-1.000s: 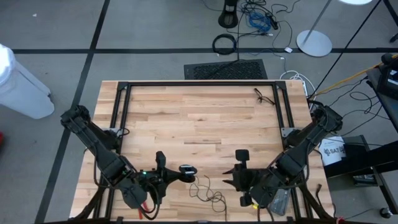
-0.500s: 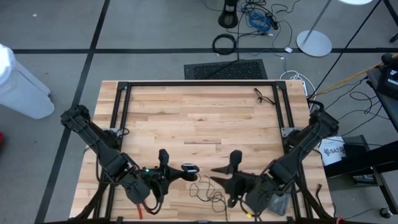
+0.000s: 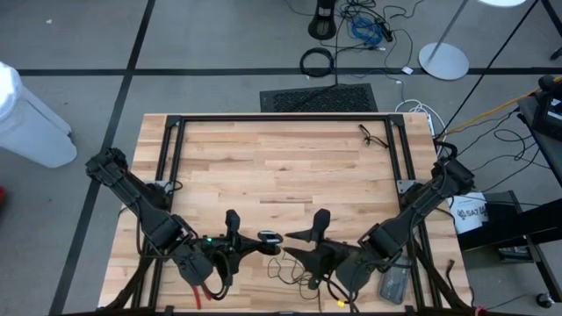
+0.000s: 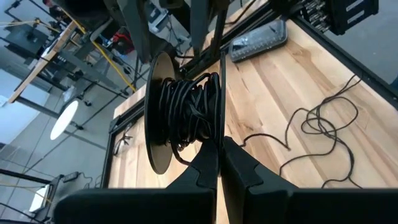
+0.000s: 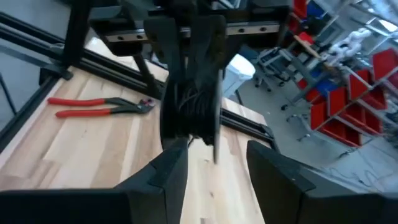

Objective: Coil cords
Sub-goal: Coil the black wire onto the black spool

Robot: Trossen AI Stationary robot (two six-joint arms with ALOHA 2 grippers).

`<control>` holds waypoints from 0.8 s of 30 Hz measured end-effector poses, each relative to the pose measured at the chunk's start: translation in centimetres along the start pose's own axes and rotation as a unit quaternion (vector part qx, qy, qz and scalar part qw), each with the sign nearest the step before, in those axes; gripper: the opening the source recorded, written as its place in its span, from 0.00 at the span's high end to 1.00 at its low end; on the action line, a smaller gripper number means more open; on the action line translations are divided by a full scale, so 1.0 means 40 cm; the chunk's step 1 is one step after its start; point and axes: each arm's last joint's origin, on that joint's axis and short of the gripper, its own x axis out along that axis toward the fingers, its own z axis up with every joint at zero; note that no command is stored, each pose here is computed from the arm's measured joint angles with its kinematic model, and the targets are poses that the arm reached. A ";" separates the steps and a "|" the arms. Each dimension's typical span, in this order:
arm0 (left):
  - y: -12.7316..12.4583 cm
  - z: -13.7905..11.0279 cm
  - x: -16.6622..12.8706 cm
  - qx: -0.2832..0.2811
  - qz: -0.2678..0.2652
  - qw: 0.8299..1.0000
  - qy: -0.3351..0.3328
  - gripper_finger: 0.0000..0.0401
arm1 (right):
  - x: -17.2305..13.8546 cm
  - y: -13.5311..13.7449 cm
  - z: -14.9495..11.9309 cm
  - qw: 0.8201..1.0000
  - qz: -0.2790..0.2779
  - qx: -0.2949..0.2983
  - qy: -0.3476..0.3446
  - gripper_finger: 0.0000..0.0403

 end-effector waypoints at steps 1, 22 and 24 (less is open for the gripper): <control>0.000 0.000 0.000 0.000 0.000 1.000 0.000 0.98 | 0.004 -0.003 0.000 1.000 0.001 0.004 0.000 0.62; -0.001 0.007 0.000 -0.009 -0.010 1.000 -0.014 0.98 | 0.057 -0.018 -0.007 1.000 0.023 0.019 -0.003 0.69; -0.001 0.007 0.001 -0.008 -0.012 1.000 -0.014 0.98 | 0.057 -0.017 -0.007 1.000 0.025 0.017 -0.003 0.73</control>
